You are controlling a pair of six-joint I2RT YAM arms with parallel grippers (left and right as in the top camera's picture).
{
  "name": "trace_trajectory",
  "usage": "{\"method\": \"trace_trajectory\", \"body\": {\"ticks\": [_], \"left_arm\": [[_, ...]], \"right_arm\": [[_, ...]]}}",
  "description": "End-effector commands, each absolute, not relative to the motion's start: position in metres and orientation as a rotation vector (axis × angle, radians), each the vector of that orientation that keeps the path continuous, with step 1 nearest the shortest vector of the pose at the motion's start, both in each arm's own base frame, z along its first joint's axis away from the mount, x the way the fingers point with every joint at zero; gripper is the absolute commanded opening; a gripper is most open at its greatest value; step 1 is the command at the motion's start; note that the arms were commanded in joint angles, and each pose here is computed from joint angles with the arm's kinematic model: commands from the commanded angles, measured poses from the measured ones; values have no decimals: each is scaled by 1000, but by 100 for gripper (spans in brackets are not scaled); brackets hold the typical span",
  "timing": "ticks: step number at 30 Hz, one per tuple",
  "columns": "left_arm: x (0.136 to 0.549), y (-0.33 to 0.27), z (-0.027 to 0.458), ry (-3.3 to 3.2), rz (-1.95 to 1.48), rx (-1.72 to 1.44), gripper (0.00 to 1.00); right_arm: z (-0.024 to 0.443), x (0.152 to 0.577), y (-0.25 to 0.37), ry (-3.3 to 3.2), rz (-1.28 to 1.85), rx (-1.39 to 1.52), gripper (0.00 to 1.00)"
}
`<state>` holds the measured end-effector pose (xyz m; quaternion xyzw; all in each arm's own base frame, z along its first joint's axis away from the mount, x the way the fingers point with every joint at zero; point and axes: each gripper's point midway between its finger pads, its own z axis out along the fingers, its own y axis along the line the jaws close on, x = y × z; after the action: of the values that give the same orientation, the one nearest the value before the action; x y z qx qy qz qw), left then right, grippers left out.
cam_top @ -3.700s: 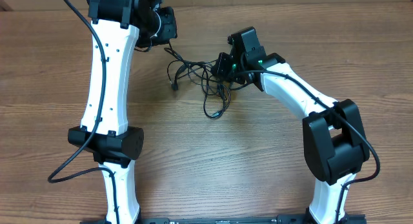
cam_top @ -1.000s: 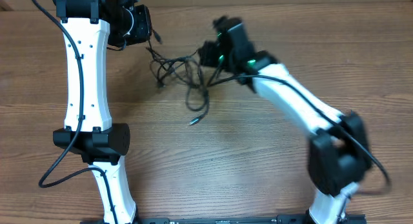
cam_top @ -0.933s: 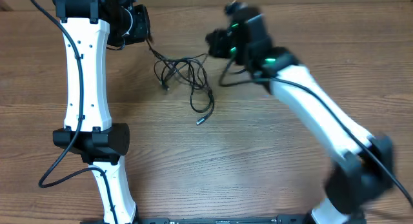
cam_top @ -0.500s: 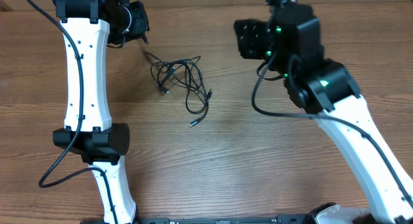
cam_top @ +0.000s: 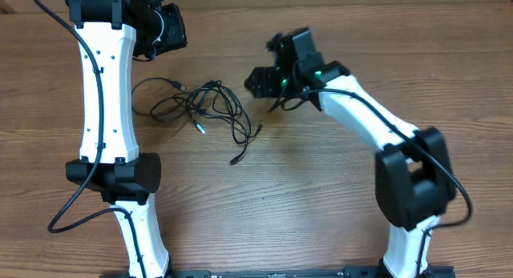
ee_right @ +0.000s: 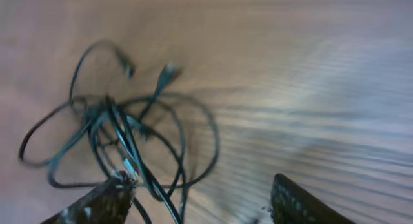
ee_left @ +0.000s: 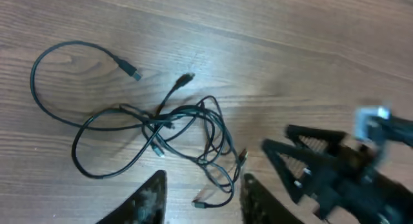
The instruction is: Untangle cables
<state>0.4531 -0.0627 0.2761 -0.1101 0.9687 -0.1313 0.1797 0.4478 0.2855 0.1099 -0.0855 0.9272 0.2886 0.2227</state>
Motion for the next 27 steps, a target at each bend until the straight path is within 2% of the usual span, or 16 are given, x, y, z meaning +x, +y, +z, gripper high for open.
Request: {"method": "trace_trajectory", "body": {"ticks": [1, 3, 8, 13, 16, 19, 23, 27], "left_arm": [[447, -68, 255, 2820, -367, -263, 50], [443, -72, 239, 2878, -368, -254, 57], [430, -94, 187, 3034, -394, -146, 60], [426, -119, 135, 3099, -423, -83, 57], [426, -127, 118, 3106, -423, -53, 56], [425, -130, 104, 3113, -422, -44, 45], [425, -130, 96, 3114, -415, -50, 4], [428, -134, 108, 3089, -451, -41, 4]], "right_arm": [[103, 429, 316, 2550, 1026, -394, 68], [99, 426, 321, 2557, 1038, -407, 68], [97, 412, 337, 2570, 1045, -455, 68], [80, 409, 332, 2629, 855, -430, 63], [79, 408, 331, 2631, 852, -430, 62], [74, 413, 322, 2644, 766, -401, 58], [71, 413, 318, 2659, 735, -391, 55], [66, 411, 315, 2674, 715, -385, 51]]}}
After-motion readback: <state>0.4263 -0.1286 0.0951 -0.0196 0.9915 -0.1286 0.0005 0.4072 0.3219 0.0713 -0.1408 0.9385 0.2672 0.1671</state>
